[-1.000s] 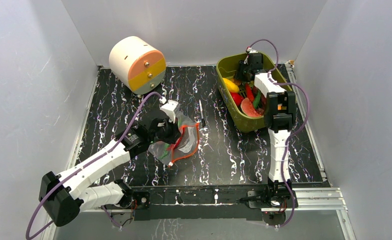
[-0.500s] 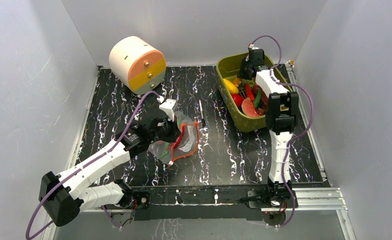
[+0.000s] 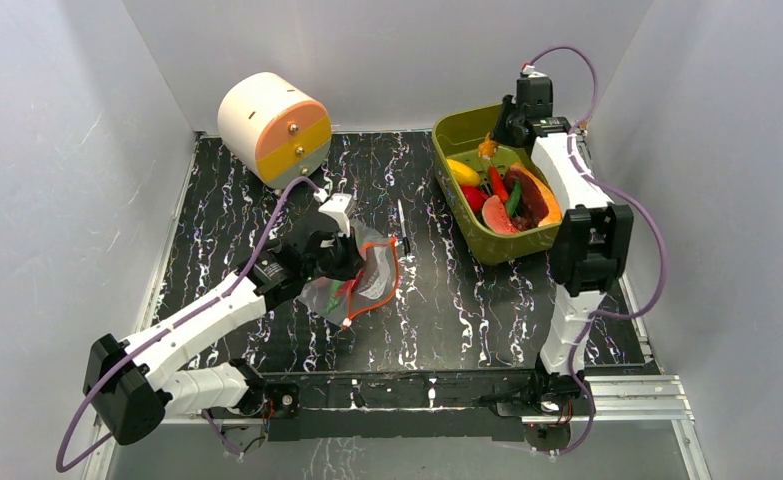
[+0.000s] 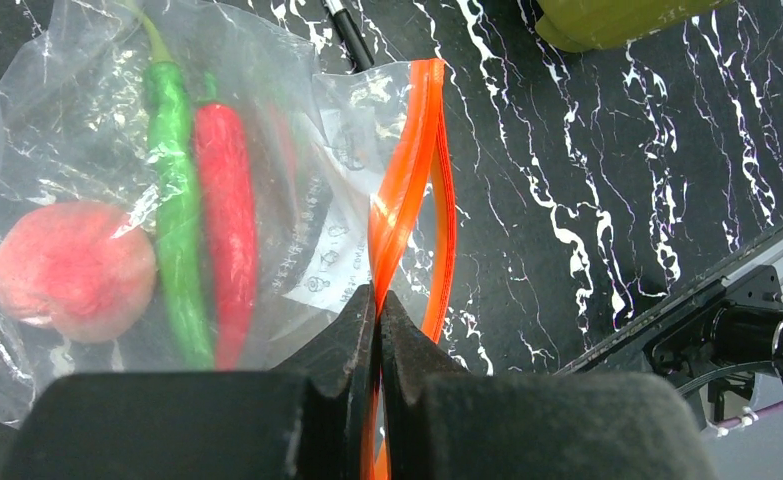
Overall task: Place the food in the zip-top bag and seal the zipper
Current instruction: Pick up the fake vegetable from the bin, then place the fake vegetable in the zipper food storage bag.
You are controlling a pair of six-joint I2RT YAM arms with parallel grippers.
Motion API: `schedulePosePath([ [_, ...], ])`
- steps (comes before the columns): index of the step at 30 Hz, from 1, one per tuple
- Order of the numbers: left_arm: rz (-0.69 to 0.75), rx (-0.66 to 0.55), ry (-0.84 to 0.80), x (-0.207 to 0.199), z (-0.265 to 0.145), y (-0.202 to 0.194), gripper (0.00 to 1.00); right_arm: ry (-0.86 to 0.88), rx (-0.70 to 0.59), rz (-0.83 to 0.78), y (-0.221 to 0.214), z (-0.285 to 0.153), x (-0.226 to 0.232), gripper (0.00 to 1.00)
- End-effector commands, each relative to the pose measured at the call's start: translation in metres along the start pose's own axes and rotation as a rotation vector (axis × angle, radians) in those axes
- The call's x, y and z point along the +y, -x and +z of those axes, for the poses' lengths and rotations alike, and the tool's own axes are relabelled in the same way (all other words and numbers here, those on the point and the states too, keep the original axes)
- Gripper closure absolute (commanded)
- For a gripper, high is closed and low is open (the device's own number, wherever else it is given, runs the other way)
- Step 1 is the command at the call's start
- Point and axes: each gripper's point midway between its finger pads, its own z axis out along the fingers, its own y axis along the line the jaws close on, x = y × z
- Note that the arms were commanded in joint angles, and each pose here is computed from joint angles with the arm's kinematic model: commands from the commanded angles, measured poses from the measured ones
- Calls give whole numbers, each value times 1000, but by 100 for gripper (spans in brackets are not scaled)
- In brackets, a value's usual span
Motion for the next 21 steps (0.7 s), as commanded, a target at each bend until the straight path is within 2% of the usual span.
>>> schedulePosePath([
  [1,-21,-87,-4,-4,-11,20,100,34,-39,47,16,-54,10,95],
  [5,-16,-99,-2,-3,-13,23,100,101,10,61,-11,-82,20,93],
  [13,-24,-125,-5,-5,-16,30,100,272,18,67,-34,-154,51,92],
  [21,-57,-136,-32,-13,-14,35,100,429,120,27,-93,-205,97,91],
])
